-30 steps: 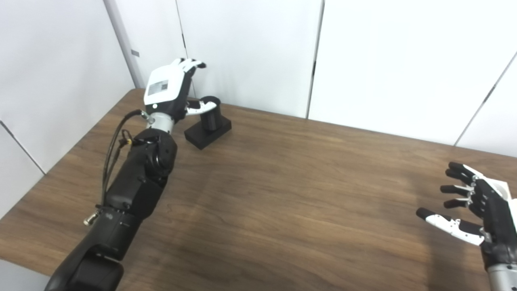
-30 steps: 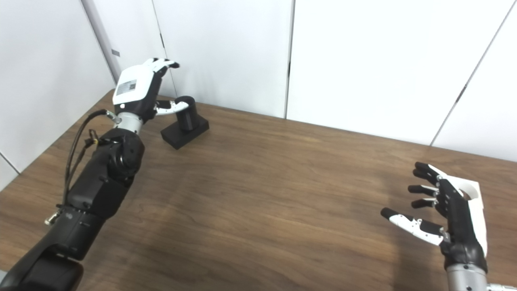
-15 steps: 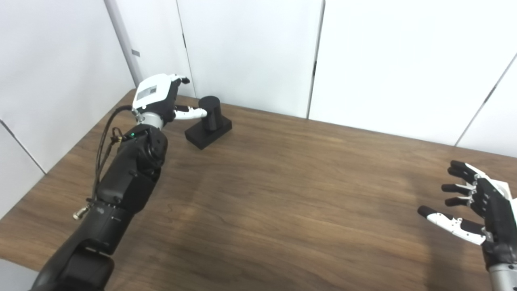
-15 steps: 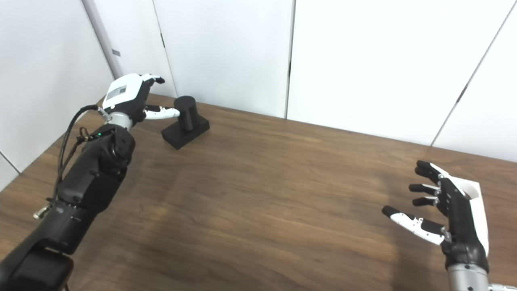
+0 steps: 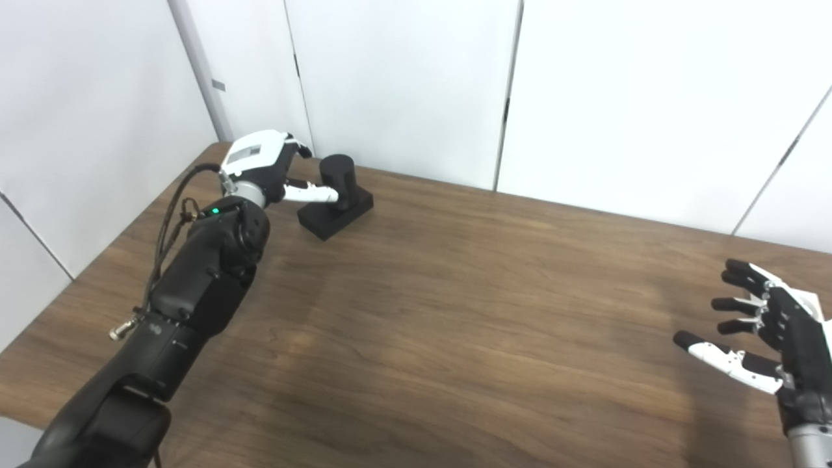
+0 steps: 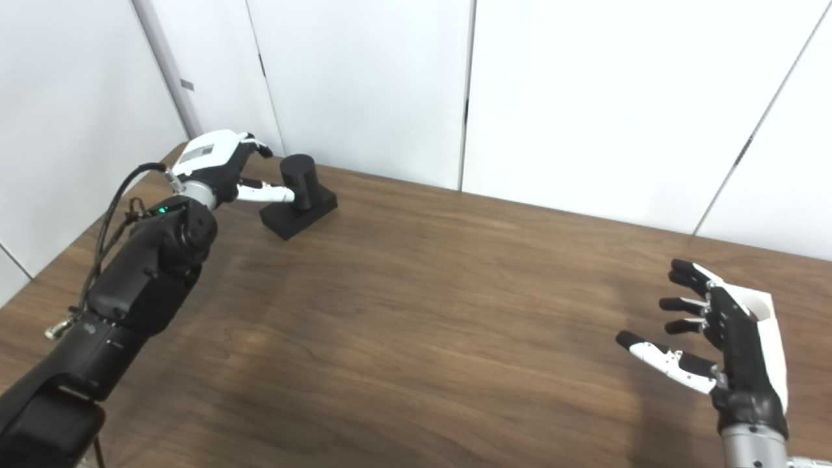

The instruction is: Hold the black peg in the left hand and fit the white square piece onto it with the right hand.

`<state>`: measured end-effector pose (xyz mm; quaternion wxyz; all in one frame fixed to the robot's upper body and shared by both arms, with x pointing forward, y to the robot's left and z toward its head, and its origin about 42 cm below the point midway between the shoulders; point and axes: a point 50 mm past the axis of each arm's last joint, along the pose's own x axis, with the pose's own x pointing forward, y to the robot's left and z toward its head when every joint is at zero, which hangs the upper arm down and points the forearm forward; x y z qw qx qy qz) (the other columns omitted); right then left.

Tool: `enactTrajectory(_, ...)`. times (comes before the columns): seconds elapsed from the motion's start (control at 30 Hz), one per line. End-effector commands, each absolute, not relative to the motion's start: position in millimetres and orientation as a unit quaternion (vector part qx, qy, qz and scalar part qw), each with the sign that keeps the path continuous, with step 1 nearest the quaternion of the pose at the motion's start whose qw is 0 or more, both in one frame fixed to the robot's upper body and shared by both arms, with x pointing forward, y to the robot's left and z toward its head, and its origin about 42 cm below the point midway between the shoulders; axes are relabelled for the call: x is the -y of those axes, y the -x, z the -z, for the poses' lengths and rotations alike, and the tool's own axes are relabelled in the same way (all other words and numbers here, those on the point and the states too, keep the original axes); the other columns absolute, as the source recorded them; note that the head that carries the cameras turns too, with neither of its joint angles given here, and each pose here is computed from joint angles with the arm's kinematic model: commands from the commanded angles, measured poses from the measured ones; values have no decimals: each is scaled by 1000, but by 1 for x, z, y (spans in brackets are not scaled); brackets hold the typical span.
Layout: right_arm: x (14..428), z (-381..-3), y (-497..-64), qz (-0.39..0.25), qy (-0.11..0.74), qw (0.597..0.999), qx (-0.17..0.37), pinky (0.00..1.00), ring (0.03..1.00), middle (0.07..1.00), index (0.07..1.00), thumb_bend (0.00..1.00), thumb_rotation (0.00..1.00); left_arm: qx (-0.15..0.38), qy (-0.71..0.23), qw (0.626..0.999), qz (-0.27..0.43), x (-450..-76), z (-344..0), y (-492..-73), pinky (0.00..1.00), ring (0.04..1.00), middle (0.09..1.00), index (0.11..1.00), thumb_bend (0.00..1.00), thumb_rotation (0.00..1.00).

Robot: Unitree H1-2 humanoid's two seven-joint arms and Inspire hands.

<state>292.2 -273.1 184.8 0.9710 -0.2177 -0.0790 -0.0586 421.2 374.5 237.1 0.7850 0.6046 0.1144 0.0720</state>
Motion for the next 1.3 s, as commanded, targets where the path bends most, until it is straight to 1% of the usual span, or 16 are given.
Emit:
enactTrajectory(0.0, 271, -203, -294, 64, 216, 967, 119, 537, 670, 799, 792, 635, 0, -88, -621, 772, -101, -380, -271, -433, 799, 992, 975, 800, 1000, 618)
enactTrajectory(0.17, 271, -203, -294, 63, 219, 966, 121, 518, 654, 790, 790, 639, 0, -103, -631, 764, -88, -374, -261, -436, 827, 997, 980, 806, 1000, 626)
enactTrajectory(0.4, 271, -203, -294, 64, 221, 965, 123, 528, 659, 789, 787, 640, 0, -113, -648, 749, -81, -370, -250, -442, 846, 1000, 980, 816, 995, 618)
enactTrajectory(0.63, 270, -205, -293, 65, 222, 965, 127, 496, 640, 780, 782, 644, 0, -118, -657, 740, -83, -374, -245, -447, 860, 1000, 987, 822, 988, 612)
enactTrajectory(0.93, 269, -206, -294, 67, 221, 965, 127, 504, 649, 782, 780, 647, 0, -131, -665, 731, -83, -378, -238, -450, 875, 1000, 986, 826, 975, 601)
enactTrajectory(1.1, 267, -206, -292, 67, 219, 965, 127, 509, 657, 788, 782, 642, 0, -139, -672, 722, -81, -380, -235, -453, 875, 1000, 983, 820, 975, 601)
enactTrajectory(1.27, 268, -207, -290, 68, 220, 965, 129, 502, 648, 782, 780, 647, 0, -145, -671, 722, -80, -381, -232, -457, 871, 1000, 978, 799, 979, 589)
